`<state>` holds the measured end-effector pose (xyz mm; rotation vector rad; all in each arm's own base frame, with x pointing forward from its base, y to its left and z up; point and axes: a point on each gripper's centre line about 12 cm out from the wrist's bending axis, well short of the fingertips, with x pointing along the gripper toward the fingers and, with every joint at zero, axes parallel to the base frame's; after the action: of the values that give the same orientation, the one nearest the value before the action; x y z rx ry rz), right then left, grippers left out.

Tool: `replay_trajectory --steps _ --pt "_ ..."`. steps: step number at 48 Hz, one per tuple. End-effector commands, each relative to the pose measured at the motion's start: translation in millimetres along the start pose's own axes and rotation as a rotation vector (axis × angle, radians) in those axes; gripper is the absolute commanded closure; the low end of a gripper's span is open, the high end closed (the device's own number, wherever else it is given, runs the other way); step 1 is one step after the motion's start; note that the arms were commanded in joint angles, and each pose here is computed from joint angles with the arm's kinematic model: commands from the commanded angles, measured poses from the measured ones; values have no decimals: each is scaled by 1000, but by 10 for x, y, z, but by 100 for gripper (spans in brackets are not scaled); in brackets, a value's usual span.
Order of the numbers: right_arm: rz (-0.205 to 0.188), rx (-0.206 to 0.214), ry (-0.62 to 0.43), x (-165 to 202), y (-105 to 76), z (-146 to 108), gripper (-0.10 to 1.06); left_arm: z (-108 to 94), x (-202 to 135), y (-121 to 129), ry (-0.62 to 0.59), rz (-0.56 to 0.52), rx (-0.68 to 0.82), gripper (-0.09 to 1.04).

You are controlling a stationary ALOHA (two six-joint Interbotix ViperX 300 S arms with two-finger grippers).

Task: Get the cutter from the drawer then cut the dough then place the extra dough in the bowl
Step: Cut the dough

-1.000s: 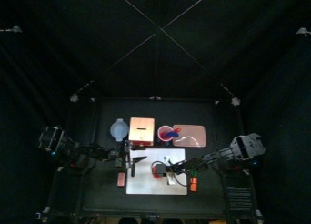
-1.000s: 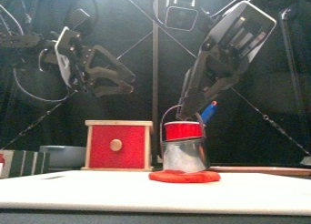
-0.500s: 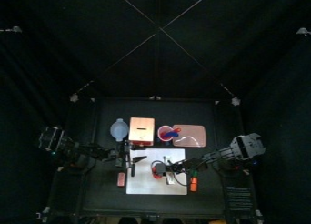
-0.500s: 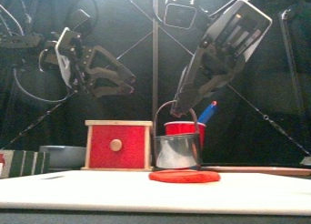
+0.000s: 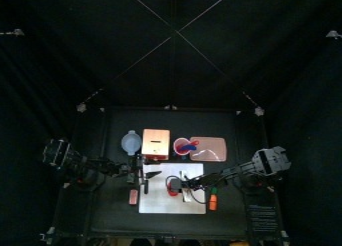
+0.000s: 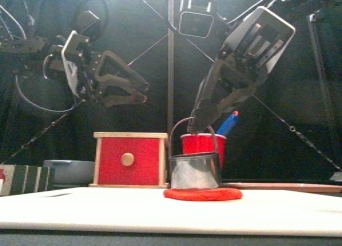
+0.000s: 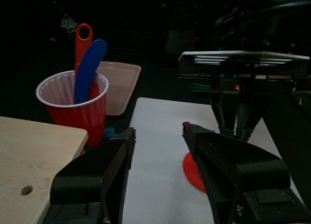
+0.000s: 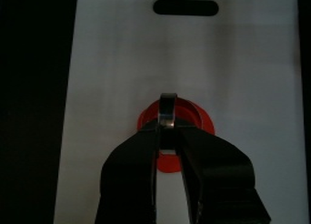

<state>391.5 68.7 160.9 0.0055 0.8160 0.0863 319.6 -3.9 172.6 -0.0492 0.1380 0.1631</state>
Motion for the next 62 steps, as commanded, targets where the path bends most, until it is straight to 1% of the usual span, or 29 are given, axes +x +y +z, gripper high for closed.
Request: replay_trajectory --steps 1,16,24,30,34,38,40,45,53,59,62 --pt "9 8 -54 -144 16 144 47 63 30 -2 -21 2 -5 11" --pt "6 9 -18 -103 9 3 47 69 36 11 -23 7 -9 11" --pt "-1 14 10 -60 -23 -90 46 74 39 15 -24 8 -10 11" --pt "-6 28 14 -58 -52 -97 46 74 39 15 -24 8 -10 11" --pt "-8 20 12 -58 -59 -95 46 74 39 15 -24 8 -8 11" --pt "-6 30 5 -58 -66 -81 46 79 42 9 -25 6 -9 11" --pt "-4 26 -4 -62 -63 -69 45 79 42 14 -26 8 -9 11" --pt "0 23 -17 -76 -60 -52 40 79 42 14 -26 8 -9 11" --pt "1 32 -21 -86 -58 -38 21 84 46 18 -27 9 -8 11" --pt "3 30 -39 -112 -52 22 15 94 50 -1 -30 4 -4 11" --pt "14 29 -85 -160 -38 122 15 121 63 -20 -39 -3 4 11"
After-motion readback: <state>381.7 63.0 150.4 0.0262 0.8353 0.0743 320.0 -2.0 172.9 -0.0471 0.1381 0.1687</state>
